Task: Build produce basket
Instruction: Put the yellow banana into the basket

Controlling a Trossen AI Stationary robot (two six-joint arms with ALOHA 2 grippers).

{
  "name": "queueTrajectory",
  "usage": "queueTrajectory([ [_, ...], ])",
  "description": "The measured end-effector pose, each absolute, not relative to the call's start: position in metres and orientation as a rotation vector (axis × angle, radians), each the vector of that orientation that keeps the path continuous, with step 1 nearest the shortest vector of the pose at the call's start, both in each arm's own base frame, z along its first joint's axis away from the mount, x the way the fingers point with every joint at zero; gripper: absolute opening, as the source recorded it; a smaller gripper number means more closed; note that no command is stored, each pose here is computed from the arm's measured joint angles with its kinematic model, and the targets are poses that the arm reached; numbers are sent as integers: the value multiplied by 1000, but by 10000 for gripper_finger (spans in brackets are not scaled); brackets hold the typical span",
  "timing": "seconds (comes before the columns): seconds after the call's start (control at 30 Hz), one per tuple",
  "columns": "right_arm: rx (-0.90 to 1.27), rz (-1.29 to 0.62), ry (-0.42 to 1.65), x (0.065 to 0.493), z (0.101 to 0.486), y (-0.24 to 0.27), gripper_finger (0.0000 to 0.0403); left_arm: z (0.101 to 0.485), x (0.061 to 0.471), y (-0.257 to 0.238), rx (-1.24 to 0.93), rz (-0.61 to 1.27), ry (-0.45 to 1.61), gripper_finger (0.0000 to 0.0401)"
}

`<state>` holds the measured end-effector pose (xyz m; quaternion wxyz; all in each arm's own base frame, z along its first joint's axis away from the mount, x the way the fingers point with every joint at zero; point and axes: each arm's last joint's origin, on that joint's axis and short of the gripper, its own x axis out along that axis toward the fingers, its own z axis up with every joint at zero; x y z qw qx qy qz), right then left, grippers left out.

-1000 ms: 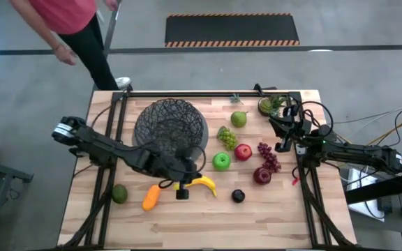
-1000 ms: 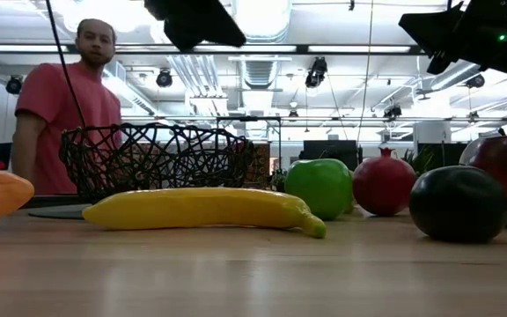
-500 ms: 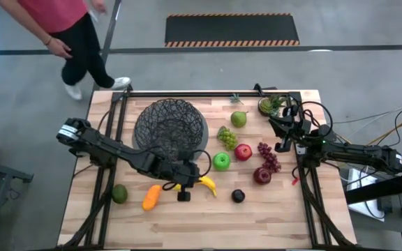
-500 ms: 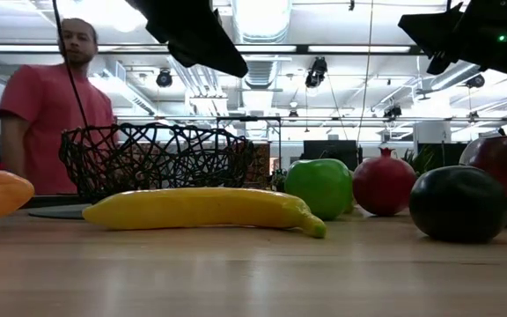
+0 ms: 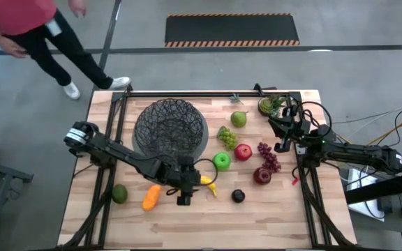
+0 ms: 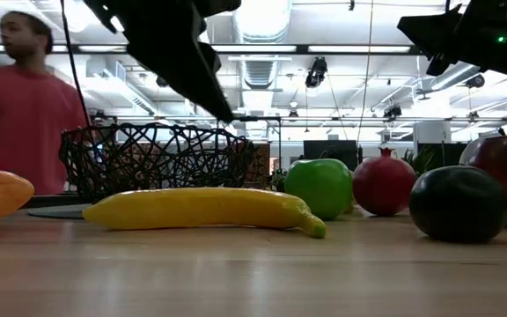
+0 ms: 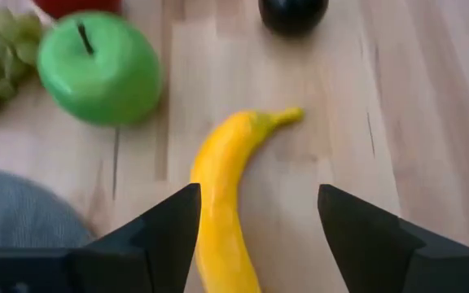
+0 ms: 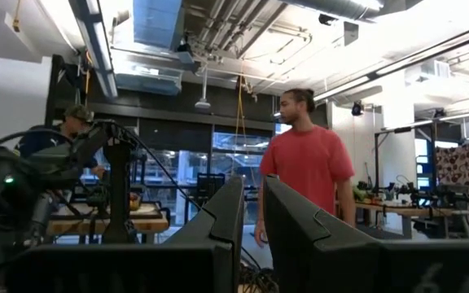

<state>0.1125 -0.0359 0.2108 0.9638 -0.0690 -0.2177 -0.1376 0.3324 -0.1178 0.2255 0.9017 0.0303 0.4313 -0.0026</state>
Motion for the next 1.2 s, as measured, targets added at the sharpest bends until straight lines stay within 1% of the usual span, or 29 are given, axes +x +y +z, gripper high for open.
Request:
queueTrajectory([
  [0.23, -146, -280, -437, 113, 210, -36, 38, 237, 354, -128, 134, 29, 1050, 233],
  [0.33, -146, -280, -435, 113, 210, -36, 38, 236, 359, -129, 152, 36, 1096, 233],
  [0.93, -178, -290, -406, 114, 208, -36, 38, 212, 370, -126, 111, 97, 1123, 233],
  [1.2, -188, -314, -403, 114, 208, -37, 38, 207, 371, -118, 111, 129, 1128, 233],
])
